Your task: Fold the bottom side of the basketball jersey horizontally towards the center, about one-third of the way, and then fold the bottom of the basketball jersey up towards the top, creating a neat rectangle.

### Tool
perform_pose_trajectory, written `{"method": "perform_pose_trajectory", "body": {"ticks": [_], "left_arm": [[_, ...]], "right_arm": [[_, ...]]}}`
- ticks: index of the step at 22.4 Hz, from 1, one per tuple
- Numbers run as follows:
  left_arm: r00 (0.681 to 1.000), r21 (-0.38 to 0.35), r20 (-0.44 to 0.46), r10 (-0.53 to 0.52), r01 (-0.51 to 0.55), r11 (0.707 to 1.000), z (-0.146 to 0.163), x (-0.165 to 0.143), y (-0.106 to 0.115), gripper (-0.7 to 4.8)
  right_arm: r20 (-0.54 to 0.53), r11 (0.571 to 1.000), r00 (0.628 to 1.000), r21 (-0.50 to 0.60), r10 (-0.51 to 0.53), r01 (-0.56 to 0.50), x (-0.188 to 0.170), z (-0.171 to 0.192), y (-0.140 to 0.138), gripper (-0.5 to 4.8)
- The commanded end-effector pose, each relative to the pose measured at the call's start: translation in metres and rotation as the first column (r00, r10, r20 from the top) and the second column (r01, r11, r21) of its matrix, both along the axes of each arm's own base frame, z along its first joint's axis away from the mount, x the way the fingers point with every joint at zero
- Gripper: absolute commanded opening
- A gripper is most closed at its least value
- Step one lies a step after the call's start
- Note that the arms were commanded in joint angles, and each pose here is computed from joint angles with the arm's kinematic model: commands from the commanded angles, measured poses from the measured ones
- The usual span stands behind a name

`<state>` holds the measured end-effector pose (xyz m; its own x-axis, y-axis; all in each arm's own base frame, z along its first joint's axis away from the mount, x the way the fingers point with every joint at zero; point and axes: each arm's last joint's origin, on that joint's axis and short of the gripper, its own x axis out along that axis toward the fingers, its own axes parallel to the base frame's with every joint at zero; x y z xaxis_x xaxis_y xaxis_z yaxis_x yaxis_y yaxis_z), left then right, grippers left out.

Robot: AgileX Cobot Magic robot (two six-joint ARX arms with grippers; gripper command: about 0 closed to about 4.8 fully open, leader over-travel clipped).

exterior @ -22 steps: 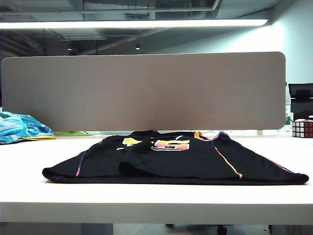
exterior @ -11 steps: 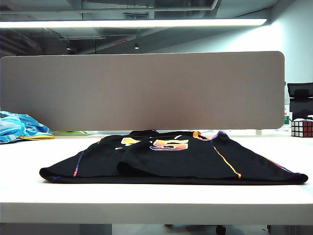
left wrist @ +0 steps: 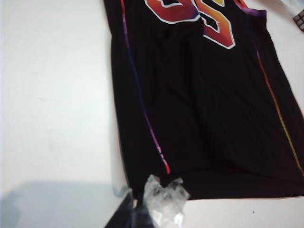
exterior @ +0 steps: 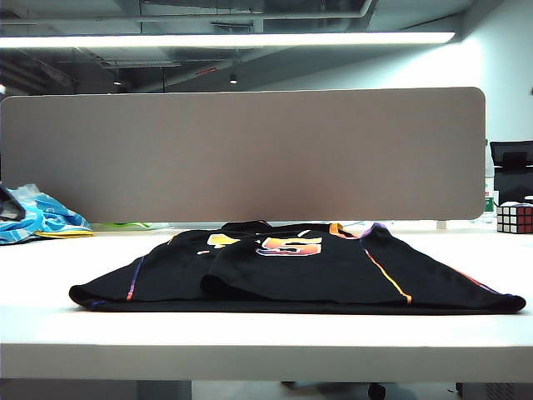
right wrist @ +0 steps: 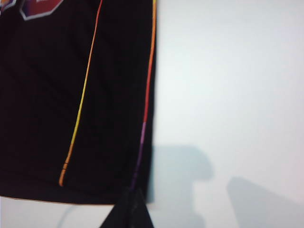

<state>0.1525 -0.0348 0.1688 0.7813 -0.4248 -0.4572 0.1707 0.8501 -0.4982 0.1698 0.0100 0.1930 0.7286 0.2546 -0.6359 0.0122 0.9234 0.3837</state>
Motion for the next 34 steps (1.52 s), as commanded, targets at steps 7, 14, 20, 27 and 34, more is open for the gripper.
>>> {"method": "perform_pose_trajectory", "body": {"ticks": [7, 14, 20, 27, 34], "left_arm": [[0.963, -0.116, -0.191, -0.189, 0.169, 0.979, -0.008, 0.064, 0.005, 0.16], [0.924, -0.321, -0.302, -0.233, 0.132, 0.938, -0.029, 0.094, 0.036, 1.62], [0.916, -0.307, -0.339, -0.216, 0.11, 0.945, -0.038, 0.097, 0.036, 3.51], [0.919, -0.29, -0.328, -0.218, 0.122, 0.949, -0.038, 0.098, 0.03, 3.5], [0.901, -0.254, -0.337, -0.275, 0.194, 0.948, -0.038, 0.097, 0.004, 3.4]], "right_arm": [[-0.147, 0.992, 0.983, 0.077, 0.11, -0.099, 0.038, 0.0, 0.004, 0.15], [-0.252, 0.984, 0.954, 0.115, 0.163, -0.138, 0.045, -0.021, 0.005, 2.2], [-0.324, 0.984, 0.932, 0.126, 0.16, -0.125, 0.051, -0.038, 0.004, 2.25], [-0.339, 0.977, 0.922, 0.166, 0.187, -0.138, 0.059, -0.052, 0.005, 2.25], [-0.338, 0.975, 0.921, 0.171, 0.192, -0.14, 0.061, -0.054, 0.005, 2.25]]}}
